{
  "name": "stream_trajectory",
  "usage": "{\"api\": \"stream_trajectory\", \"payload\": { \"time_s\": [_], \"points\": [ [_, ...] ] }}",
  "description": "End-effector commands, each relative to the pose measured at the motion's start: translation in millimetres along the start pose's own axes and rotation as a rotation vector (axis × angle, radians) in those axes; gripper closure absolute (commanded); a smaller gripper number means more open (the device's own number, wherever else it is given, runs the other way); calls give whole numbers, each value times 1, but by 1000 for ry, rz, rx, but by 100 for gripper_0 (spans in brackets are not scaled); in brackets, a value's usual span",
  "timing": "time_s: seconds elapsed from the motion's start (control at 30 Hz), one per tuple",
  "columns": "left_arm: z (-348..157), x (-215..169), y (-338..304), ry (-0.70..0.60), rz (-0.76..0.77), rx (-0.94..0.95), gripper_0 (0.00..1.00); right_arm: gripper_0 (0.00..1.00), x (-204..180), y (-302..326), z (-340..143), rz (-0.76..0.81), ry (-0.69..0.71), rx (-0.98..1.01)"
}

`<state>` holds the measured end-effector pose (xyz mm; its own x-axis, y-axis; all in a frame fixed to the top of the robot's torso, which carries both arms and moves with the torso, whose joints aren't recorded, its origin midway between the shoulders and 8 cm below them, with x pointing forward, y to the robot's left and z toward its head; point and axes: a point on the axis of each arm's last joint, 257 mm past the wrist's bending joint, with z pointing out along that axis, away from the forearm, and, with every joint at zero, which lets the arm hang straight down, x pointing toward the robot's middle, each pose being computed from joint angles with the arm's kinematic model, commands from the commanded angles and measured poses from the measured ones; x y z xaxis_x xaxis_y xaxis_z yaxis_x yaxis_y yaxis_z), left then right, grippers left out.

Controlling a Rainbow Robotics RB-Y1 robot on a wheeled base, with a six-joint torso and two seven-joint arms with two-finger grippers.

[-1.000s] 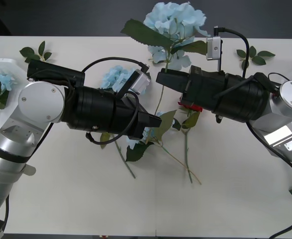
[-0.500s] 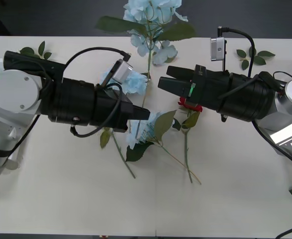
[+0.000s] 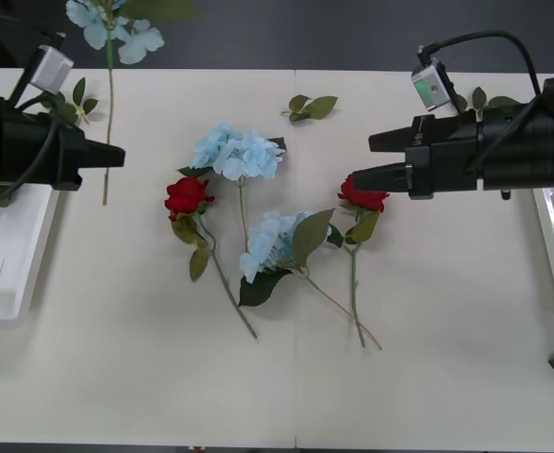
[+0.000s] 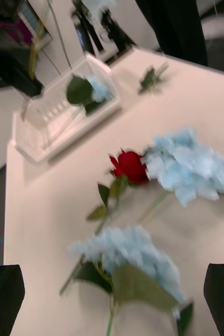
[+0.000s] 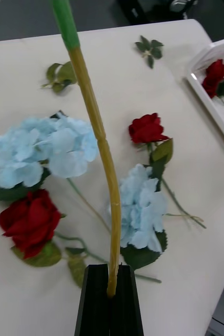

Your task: Put the red flowers into the right box and the blue flowers into the left box

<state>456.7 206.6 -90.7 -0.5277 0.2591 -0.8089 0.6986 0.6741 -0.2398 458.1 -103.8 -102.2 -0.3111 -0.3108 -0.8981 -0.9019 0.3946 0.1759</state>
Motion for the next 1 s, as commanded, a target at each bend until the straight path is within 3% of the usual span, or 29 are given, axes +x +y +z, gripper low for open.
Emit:
{"api": "stream_trajectory", "payload": {
  "time_s": [0.03,0.27,0.47,0.8,1.0],
  "points": [
    [-34,14,38,47,-19,-141,100,0,8,-7,-12,50,150,60],
    [-96,42,110,124,-88,-431,100,0,66,-22,-26,291,384,249],
    [-140,70,155,211,-125,-643,100,0,89,-28,-43,446,512,441],
    [-198,125,203,358,-166,-919,100,0,117,-47,-38,674,552,657],
    [-211,160,238,414,-183,-1015,100,0,124,-64,-21,708,522,728]
  ]
}}
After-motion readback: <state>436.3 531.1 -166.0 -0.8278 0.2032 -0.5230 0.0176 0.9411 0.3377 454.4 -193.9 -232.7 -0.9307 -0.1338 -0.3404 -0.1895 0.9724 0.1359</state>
